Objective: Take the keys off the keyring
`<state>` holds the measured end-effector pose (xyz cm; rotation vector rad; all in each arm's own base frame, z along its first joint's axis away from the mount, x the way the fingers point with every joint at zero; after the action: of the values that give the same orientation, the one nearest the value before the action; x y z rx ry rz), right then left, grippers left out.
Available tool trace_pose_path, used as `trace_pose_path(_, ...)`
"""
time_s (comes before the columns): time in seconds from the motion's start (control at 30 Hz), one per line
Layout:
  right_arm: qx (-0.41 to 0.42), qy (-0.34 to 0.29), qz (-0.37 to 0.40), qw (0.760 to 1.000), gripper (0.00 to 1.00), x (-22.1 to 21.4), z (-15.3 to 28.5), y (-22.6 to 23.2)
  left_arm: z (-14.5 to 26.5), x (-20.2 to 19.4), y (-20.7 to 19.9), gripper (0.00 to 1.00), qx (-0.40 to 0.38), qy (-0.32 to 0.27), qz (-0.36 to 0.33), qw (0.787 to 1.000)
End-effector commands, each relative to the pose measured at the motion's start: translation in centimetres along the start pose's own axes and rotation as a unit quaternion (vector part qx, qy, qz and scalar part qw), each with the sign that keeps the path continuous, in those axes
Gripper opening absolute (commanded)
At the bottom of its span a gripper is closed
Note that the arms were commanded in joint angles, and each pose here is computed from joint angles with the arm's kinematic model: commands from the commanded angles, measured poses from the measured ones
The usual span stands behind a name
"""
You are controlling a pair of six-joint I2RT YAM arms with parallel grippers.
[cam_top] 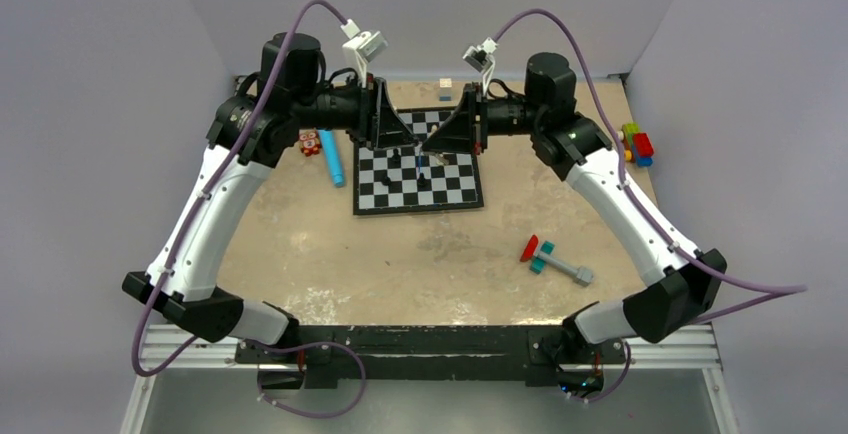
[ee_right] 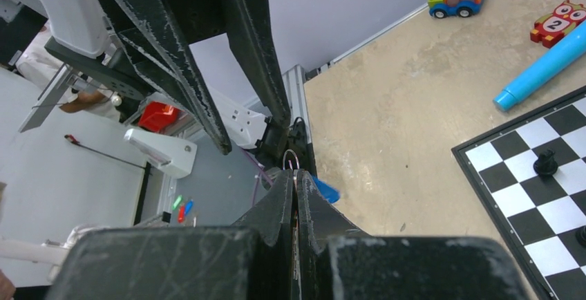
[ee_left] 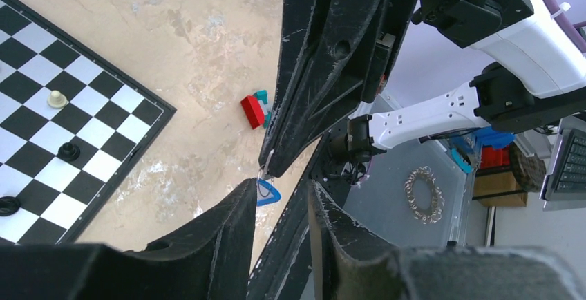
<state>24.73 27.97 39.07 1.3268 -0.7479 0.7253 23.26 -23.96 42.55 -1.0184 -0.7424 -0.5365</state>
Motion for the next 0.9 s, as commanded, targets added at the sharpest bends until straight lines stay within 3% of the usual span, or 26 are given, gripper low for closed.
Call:
trace_pose_path(0.0,0.032,-0.011,0.037,0.999,0.00,1.3,0.3,2.9,0.4,0.3,-1.0,0.36,-0.012,-0.012,-0.028,0.999)
trace_pose_path(0.63,0.049,-0.025,0.052,0.997,0.00,1.8,0.4,4.7,0.3,-1.2,-0.9,0.22,0.010,0.008,-0.042,0.999)
trace_pose_path(0.87,0.062,-0.022,0.055,0.996,0.00,1.7,0.6,5.4,0.8,-0.9,-1.1,0.28,0.019,-0.001,-0.052,0.998)
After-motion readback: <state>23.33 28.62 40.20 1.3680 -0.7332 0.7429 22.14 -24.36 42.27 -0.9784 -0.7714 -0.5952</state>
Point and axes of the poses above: each gripper's point midway between its finger pads, its own z axis back along the fingers, its own y axis along the line the jaws close on, x = y × z, the point moved 3 cm from there along z, back along the fingers, and after that the axes turned 1 degree about z, right-handed, at the moved point
